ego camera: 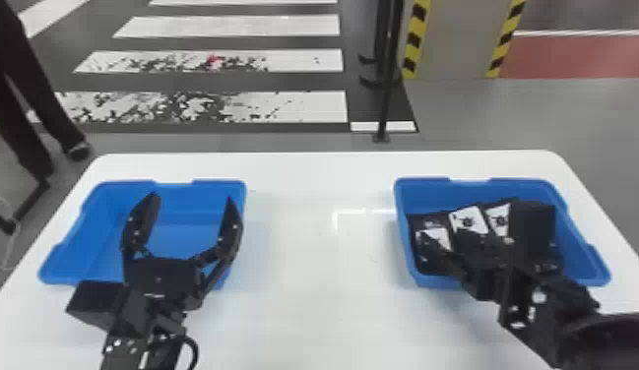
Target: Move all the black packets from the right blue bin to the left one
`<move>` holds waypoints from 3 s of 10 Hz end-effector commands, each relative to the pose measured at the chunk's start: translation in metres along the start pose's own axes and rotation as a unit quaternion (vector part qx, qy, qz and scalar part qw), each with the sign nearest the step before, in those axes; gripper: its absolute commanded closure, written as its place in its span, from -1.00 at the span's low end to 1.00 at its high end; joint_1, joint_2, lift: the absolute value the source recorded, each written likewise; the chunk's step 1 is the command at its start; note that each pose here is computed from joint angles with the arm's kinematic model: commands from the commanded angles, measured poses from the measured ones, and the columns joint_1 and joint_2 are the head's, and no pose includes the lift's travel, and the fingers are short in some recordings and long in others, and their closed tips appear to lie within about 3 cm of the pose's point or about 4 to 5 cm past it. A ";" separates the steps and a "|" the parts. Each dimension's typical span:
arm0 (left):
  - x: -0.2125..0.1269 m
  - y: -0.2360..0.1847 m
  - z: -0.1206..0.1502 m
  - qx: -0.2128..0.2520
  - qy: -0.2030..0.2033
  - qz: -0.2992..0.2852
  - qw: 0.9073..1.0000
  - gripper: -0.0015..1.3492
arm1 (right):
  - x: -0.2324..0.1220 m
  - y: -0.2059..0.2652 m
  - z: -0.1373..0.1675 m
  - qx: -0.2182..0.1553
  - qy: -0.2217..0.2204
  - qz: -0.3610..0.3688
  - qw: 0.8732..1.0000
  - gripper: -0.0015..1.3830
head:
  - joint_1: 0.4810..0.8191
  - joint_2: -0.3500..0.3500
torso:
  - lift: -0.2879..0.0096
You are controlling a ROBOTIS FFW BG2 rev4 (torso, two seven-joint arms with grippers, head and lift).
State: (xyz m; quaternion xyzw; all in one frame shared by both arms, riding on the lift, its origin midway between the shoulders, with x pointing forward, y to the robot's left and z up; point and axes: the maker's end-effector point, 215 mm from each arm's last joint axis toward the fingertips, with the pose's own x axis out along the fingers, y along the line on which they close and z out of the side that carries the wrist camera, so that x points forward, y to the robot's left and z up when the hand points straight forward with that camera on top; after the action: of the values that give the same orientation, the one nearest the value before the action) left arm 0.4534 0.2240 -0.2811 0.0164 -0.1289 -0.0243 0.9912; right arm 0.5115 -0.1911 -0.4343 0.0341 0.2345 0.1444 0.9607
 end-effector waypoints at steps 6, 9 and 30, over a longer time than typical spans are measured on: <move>0.000 0.000 -0.001 0.001 0.001 0.000 1.000 -0.85 | -0.003 0.018 -0.020 -0.001 0.056 0.021 0.998 0.65 | 0.27 0.15 | -0.20; 0.000 0.000 0.000 0.001 0.000 0.000 1.000 -0.85 | -0.011 0.018 0.011 -0.007 0.008 0.014 1.000 0.66 | 0.27 0.16 | -0.20; 0.012 -0.065 0.007 -0.380 0.001 -0.028 0.925 -0.84 | -0.068 0.273 0.095 0.174 -0.073 0.438 0.879 0.66 | 0.27 0.71 | -0.20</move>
State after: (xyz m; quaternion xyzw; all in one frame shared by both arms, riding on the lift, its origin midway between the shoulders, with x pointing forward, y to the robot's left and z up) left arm 0.4599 0.1583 -0.2740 -0.3592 -0.1073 -0.0989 0.9218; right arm 0.4280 0.0478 -0.2834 0.3103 0.1447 0.5027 0.7938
